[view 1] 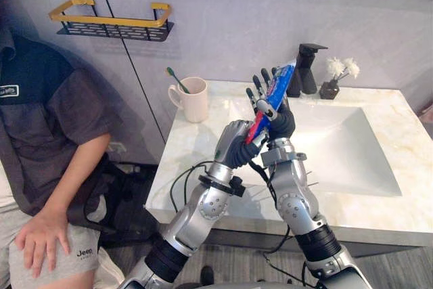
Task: Organize washtable
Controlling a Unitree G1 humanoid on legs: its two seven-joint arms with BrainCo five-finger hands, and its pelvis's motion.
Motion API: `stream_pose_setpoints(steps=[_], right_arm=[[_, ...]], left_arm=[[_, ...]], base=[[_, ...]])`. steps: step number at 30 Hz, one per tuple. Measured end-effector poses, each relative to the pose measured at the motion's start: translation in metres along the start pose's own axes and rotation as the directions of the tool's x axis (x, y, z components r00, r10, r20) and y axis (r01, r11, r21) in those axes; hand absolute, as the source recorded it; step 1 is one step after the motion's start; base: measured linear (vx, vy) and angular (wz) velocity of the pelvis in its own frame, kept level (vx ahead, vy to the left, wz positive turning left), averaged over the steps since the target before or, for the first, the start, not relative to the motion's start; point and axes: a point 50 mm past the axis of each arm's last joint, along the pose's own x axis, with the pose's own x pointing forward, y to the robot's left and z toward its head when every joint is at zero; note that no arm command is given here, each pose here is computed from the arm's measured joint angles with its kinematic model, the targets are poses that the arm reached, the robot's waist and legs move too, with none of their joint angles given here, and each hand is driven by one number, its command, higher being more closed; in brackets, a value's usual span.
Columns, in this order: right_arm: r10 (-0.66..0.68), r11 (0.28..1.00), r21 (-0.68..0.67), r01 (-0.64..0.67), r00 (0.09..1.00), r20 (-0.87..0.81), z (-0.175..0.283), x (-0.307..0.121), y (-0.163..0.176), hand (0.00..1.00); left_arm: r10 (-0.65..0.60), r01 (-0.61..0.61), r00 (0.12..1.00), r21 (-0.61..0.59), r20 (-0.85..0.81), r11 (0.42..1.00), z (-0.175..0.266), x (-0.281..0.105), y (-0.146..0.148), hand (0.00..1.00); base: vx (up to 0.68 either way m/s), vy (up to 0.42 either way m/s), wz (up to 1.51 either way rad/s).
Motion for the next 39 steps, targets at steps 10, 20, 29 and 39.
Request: stream_pose_setpoints(steps=[10, 20, 29, 39], right_arm=[[0.091, 0.995, 0.048, -0.084, 0.982, -0.166, -0.006, -0.005, -0.006, 1.0], [0.169, 0.986, 0.048, -0.162, 0.965, -0.201, -0.005, -0.007, -0.006, 1.0], [0.197, 0.98, 0.055, -0.193, 0.978, -0.072, -0.004, -0.012, 0.015, 1.0], [-0.13, 0.991, 0.011, 0.135, 0.924, 0.359, 0.067, -0.031, -0.027, 1.0]], left_arm=[[-0.123, 0.119, 0.992, 0.126, 0.024, 0.985, -0.015, -0.011, 0.009, 1.0], [-0.143, 0.139, 0.99, 0.171, 0.01, 0.975, -0.024, -0.017, 0.02, 1.0], [0.049, -0.044, 0.997, 0.075, -0.058, 0.996, -0.014, -0.032, 0.032, 0.0], [0.713, -0.659, 0.615, 0.277, -0.337, 0.699, -0.055, -0.101, 0.135, 0.0]], base=[[-0.01, 0.002, -0.04], [0.0, 0.0, 0.0], [0.0, 0.0, 0.0], [0.0, -0.008, 0.1]])
